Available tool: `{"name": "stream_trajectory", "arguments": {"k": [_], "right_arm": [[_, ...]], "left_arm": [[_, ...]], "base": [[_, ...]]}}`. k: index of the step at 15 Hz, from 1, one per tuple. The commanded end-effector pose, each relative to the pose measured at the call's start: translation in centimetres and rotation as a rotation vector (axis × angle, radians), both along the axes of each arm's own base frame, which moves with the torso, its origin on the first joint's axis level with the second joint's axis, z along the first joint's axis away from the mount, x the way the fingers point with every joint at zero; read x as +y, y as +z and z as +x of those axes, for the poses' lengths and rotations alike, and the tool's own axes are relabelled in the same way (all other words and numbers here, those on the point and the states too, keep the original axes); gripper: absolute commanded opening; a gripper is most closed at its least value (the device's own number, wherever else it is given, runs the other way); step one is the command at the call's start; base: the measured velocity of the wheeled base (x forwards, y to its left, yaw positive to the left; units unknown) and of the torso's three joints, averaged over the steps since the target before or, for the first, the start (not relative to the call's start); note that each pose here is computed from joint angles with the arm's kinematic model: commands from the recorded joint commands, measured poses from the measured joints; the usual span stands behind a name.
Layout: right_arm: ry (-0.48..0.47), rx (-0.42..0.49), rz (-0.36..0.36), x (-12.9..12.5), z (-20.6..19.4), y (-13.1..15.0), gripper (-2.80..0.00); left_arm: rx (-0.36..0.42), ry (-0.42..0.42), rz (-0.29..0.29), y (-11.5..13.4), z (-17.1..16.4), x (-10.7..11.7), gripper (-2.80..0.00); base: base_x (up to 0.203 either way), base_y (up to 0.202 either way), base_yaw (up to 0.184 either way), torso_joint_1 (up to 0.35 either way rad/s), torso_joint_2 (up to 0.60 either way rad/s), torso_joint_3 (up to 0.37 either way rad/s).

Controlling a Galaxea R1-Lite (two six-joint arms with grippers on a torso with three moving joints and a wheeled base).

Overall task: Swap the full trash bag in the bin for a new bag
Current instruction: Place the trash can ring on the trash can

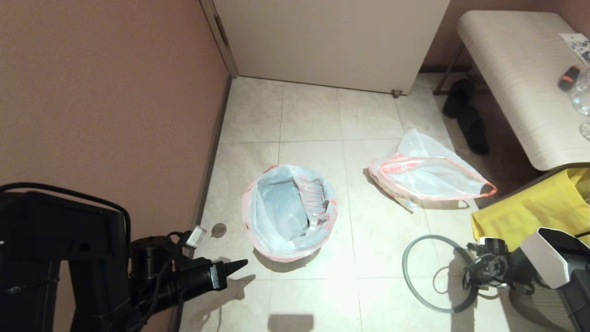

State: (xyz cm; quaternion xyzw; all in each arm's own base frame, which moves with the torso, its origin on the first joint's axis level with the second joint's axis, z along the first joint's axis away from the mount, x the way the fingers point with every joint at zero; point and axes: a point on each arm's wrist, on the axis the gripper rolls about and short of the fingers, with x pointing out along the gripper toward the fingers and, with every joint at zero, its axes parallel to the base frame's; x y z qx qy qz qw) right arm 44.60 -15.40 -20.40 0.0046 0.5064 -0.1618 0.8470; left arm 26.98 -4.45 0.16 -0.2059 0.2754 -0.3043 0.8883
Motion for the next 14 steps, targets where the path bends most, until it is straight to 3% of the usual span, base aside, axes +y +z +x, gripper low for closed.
{"name": "stream_trajectory", "arguments": {"k": [1, 4, 8, 11, 14], "right_arm": [[-0.001, -0.007, -0.002, -0.1, 0.1, 0.8, -2.80], [0.004, -0.035, -0.006, 0.4, -0.2, 5.9, -2.80], [0.022, -0.093, 0.008, 3.9, -2.3, 13.9, -2.80], [0.038, -0.249, 0.007, 6.8, -3.4, 22.4, -2.80], [0.123, -0.431, 0.031, 12.2, -5.3, 32.0, -2.80]], "left_arm": [[-0.044, -0.004, -0.009, 0.4, 0.2, 0.0, -2.80], [-0.046, -0.007, -0.010, 0.5, 0.1, -0.1, -2.80], [-0.050, -0.008, -0.011, 0.6, 0.1, -0.1, -2.80], [-0.052, -0.008, -0.012, 0.6, 0.1, -0.1, -2.80], [-0.069, -0.003, -0.015, 1.2, 0.1, 0.1, -2.80]], "base": [[0.000, 0.000, 0.000, 0.000, 0.00, 0.000], [0.000, 0.000, 0.000, 0.000, 0.00, 0.000], [0.000, 0.000, 0.000, 0.000, 0.00, 0.000], [0.000, 0.000, 0.000, 0.000, 0.00, 0.000], [0.000, 0.000, 0.000, 0.000, 0.00, 0.000]]}}
